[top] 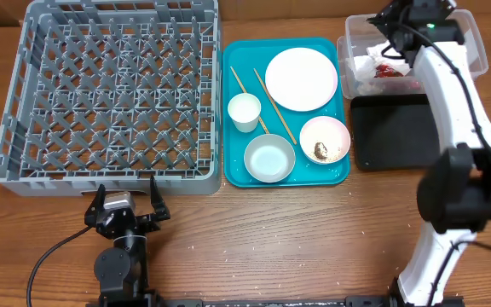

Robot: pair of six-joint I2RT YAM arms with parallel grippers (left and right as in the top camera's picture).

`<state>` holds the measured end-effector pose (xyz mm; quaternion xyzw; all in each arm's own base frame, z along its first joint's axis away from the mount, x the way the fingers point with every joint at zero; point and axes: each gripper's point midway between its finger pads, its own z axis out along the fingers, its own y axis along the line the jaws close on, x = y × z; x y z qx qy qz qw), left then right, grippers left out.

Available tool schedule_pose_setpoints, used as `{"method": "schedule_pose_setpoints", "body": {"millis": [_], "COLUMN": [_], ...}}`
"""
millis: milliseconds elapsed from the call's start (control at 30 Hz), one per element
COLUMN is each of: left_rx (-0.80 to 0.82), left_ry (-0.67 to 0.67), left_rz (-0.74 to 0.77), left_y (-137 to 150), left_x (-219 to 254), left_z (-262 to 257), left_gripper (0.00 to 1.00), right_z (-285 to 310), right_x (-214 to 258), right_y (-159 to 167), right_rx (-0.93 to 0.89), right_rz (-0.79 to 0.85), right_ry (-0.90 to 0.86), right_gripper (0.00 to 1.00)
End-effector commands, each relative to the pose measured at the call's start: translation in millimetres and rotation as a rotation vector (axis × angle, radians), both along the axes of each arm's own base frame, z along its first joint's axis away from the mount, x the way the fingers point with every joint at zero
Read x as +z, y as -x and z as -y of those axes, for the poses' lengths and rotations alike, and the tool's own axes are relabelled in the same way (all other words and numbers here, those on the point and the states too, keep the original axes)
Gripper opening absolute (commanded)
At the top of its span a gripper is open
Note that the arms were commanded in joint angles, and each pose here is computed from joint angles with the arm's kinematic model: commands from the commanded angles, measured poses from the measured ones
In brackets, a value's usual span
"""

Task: Sort waste into correct bins and load items into the dishwasher
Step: 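Carry the tissue and wrapper to the clear bin and release, then grasp the pink bowl with rice using the right gripper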

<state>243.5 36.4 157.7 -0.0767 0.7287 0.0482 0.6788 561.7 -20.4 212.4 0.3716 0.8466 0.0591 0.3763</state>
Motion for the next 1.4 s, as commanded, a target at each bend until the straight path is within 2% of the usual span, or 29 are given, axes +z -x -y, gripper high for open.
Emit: {"method": "schedule_pose_setpoints", "body": {"millis": [0, 100, 200, 267, 300, 367, 467, 633, 867, 1067, 1133, 1367], "left_rx": [-0.001, -0.002, -0.001, -0.002, -0.001, -0.002, -0.002, -0.002, -0.002, -0.002, -0.001, -0.002], "left_ry": [-0.026, -0.026, -0.026, -0.026, -0.026, -0.026, -0.026, -0.026, -0.026, -0.026, -0.026, -0.026], "left_rz": [-0.001, -0.001, -0.001, -0.001, -0.001, -0.001, -0.001, -0.001, -0.001, -0.001, -0.001, -0.001], "left_y": [0, 0, 0, 0, 0, 0, 0, 0, 0, 0, 0, 0], "left_x": [0, 0, 0, 0, 0, 0, 0, 0, 0, 0, 0, 0], "left_z": [0, 0, 0, 0, 0, 0, 0, 0, 0, 0, 0, 0], "left_gripper": [1.00, 1.00, 1.00, 1.00, 1.00, 1.00, 1.00, 1.00, 1.00, 1.00, 1.00, 1.00], "right_z": [-67, -119, -158, -170, -178, -185, -195, -196, -195, -193, -194, -202], "right_x": [81, 53, 3, -18, -43, -67, -109, -159, -177, -182, -182, -169], "right_y": [43, 84, 122, 133, 145, 154, 161, 166, 167, 171, 171, 169], "right_rx": [0.302, 0.433, 0.515, 0.539, 0.560, 0.573, 0.597, 0.594, 0.588, 0.584, 0.585, 0.605], "right_rz": [0.076, -0.104, -0.294, -0.351, -0.413, -0.467, -0.524, -0.616, -0.646, -0.657, -0.657, -0.646], "right_ry": [-0.052, -0.114, -0.083, -0.065, -0.052, -0.049, -0.045, -0.030, -0.022, -0.024, -0.025, -0.058], "right_gripper": [0.82, 0.82, 0.79, 0.78, 0.76, 0.72, 0.60, 0.49, 0.34, 0.14, 0.04, 0.04]}}
